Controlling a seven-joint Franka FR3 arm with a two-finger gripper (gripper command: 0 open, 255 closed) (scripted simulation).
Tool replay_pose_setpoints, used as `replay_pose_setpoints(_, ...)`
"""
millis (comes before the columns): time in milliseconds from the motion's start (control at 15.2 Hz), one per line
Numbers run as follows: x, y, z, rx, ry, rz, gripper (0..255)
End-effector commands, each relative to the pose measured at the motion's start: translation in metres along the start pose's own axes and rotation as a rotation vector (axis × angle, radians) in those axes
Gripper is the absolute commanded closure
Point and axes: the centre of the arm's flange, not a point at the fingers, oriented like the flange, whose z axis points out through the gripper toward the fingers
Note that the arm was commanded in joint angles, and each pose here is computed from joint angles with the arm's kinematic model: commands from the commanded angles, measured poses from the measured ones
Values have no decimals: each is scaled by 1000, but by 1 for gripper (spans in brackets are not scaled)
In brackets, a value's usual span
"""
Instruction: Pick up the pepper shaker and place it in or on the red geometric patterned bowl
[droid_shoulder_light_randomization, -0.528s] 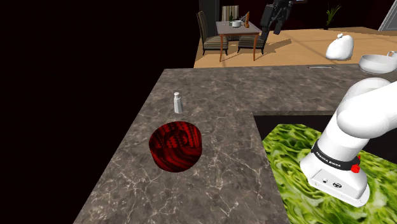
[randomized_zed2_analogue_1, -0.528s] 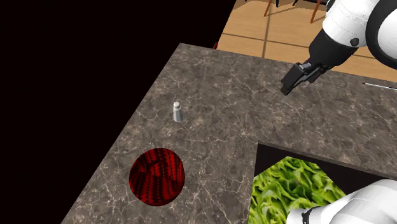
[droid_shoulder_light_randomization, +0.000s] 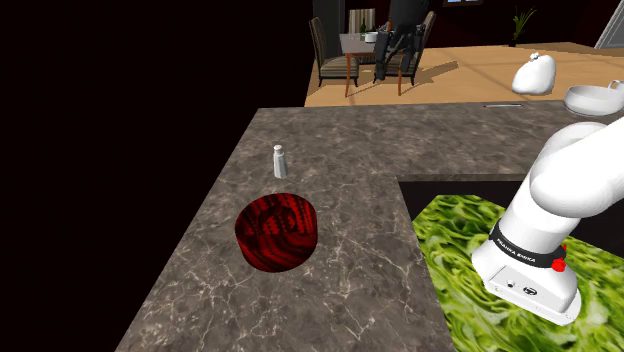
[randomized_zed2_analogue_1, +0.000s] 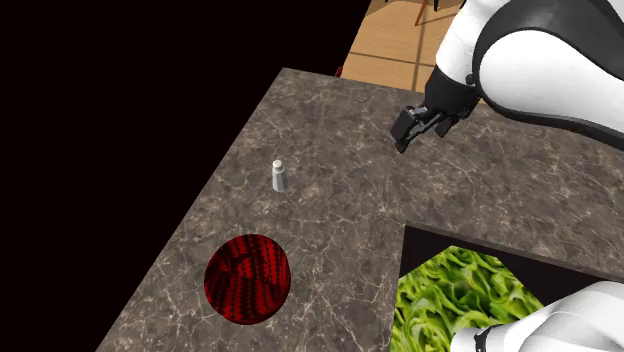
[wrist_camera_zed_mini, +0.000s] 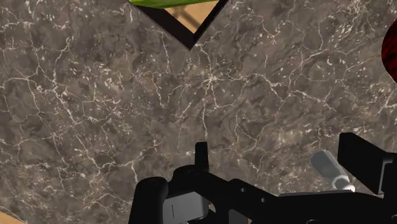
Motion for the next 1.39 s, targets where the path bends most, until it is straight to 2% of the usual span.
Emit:
replay_pose_setpoints(0,16,-17,15,4,-9,19,0)
replay_pose_setpoints(1320,185,-157,170,40,-100,200,0)
